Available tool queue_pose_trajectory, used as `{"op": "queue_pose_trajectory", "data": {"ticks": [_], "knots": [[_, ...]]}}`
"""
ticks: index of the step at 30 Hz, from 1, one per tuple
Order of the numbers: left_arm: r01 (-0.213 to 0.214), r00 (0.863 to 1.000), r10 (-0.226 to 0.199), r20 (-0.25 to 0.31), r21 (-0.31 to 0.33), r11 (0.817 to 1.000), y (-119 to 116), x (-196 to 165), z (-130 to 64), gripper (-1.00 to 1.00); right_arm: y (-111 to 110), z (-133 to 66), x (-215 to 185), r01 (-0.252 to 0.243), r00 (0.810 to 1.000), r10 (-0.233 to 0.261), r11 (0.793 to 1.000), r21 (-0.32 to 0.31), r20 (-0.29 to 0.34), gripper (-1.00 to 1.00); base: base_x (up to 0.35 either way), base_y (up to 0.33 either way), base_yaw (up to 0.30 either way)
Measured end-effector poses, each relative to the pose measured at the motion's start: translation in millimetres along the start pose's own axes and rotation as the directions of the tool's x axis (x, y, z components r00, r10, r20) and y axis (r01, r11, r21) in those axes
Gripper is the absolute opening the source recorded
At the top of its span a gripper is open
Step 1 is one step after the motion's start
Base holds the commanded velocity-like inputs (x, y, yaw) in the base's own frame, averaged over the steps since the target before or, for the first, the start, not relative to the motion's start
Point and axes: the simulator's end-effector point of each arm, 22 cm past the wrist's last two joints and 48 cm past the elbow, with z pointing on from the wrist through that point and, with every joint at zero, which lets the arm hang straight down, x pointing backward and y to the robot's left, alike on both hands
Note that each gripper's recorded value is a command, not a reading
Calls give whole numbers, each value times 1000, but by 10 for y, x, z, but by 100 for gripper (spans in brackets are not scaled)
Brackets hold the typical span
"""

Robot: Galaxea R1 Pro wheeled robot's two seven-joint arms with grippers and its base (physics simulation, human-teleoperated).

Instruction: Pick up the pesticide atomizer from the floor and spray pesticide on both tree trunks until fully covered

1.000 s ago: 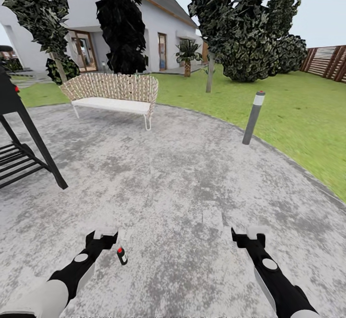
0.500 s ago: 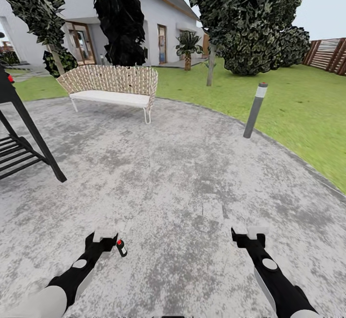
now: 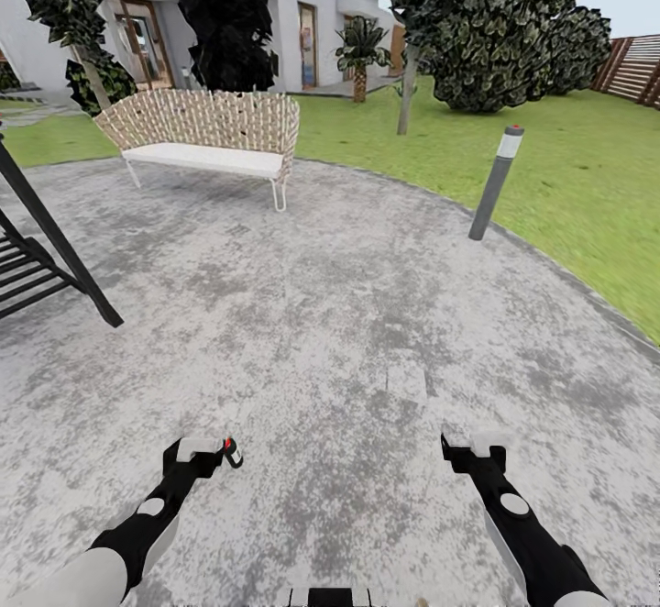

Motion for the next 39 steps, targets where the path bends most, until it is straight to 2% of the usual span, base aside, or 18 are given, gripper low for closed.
{"op": "queue_pose_trajectory", "data": {"ticks": [15,27,34,39], "knots": [[-3,996,4,-85,10,1000,-68,519,77,100,54,102,485,9,997,-10,1000,-8,-81,100,0,0,0],[-5,988,8,-153,18,1000,-112,940,106,100,95,153,892,16,989,-18,1000,-14,-148,100,0,0,0],[-6,987,9,-161,23,1000,-139,1002,99,100,102,154,954,18,987,-20,1000,-16,-159,100,5,0,0],[-7,987,10,-162,20,1000,-126,1012,91,100,100,155,946,19,987,-22,1000,-15,-157,100,238,0,0]]}}
